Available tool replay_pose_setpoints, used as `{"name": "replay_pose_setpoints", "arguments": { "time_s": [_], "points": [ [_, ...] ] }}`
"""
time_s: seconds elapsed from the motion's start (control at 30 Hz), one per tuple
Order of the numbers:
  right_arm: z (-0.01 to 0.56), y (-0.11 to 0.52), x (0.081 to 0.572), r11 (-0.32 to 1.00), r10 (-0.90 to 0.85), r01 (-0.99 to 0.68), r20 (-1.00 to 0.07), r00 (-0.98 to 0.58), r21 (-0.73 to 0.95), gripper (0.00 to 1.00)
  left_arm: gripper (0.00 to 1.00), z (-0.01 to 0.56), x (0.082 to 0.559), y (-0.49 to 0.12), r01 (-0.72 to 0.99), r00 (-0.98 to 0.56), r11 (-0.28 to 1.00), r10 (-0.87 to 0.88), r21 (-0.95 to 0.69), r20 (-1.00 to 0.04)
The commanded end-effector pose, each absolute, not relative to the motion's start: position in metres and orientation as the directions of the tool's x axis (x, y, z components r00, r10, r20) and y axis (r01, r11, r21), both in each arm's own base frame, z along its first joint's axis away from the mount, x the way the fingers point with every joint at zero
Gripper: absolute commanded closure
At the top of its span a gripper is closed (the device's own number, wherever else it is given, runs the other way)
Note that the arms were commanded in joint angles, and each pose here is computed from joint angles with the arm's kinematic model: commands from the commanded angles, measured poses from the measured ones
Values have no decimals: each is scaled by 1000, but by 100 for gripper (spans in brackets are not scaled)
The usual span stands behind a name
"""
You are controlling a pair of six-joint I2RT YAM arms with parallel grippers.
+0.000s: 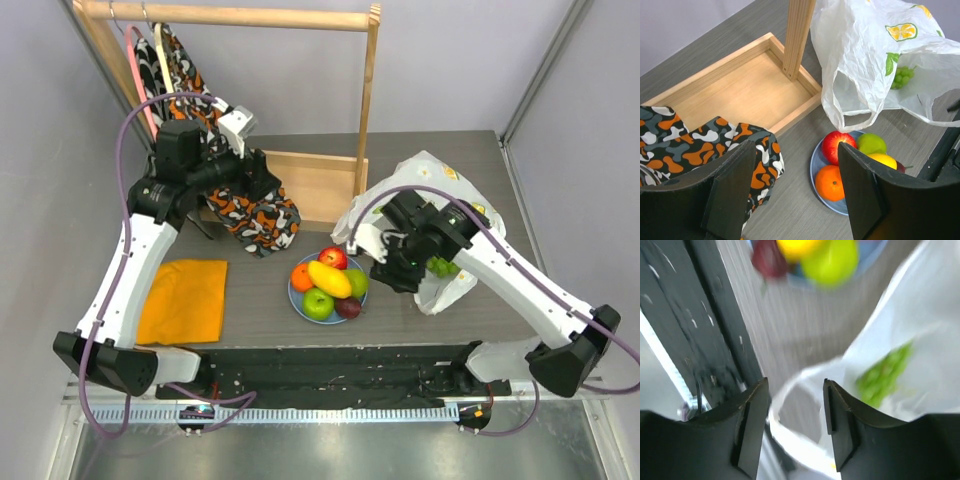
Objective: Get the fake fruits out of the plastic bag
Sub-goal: Take out the fake fruit from the plastic bag.
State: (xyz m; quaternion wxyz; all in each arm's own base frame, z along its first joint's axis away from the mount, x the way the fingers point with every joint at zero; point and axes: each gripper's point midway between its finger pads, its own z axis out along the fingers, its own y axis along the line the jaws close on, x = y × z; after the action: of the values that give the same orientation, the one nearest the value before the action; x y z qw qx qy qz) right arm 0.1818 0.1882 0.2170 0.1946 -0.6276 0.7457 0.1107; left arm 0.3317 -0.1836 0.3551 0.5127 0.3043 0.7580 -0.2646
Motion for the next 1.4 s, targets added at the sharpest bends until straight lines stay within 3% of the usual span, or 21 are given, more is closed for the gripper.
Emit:
{"name": "replay_pose_setpoints", "arguments": {
  "time_s": [0.0,0.07,0.27,0.4,0.53,0.6,0.7,0.83,0.93,0.97,1.07,1.17,1.23,1.37],
  "points": [
    [161,93,200,316,-944,-943,-132,-302,-102,48,29,379,333,-196,767,-246,635,153,-96,-957],
    [147,64,219,405,-914,-907,-90,-397,-115,48,29,377,334,-198,768,-256,631,153,-105,-954],
    [109,28,275,514,-855,-834,-44,-516,-198,46,29,377,335,-199,766,-260,633,152,-108,-953],
    [81,8,309,542,-831,-795,-28,-556,-273,34,29,375,332,-197,761,-266,639,155,-109,-951],
    [34,5,317,506,-846,-828,47,-530,-241,25,29,372,332,-195,755,-272,647,157,-109,-949],
    [25,4,325,505,-845,-826,49,-532,-251,31,29,372,331,-195,753,-273,649,160,-107,-949],
    [37,5,337,520,-838,-809,19,-545,-274,53,29,374,330,-193,751,-271,651,159,-105,-949],
    [95,15,343,527,-846,-793,-102,-523,-306,63,29,374,327,-193,754,-267,650,162,-101,-950],
    [132,30,318,478,-877,-847,-177,-447,-232,64,29,375,328,-193,755,-260,648,165,-94,-952],
    [135,48,289,442,-881,-892,-231,-412,-93,63,29,376,328,-193,757,-257,647,164,-92,-952],
    [137,50,247,374,-902,-927,-227,-367,13,64,29,376,329,-195,762,-257,641,161,-97,-953],
    [132,48,225,366,-900,-930,-243,-363,35,65,29,375,331,-198,765,-271,633,150,-118,-951],
    [144,56,216,359,-882,-933,-318,-349,29,65,29,378,331,-200,767,-269,630,145,-121,-952],
    [166,70,185,233,-880,-972,-416,-229,42,61,28,374,332,-201,767,-281,629,147,-130,-948]
  ]
}}
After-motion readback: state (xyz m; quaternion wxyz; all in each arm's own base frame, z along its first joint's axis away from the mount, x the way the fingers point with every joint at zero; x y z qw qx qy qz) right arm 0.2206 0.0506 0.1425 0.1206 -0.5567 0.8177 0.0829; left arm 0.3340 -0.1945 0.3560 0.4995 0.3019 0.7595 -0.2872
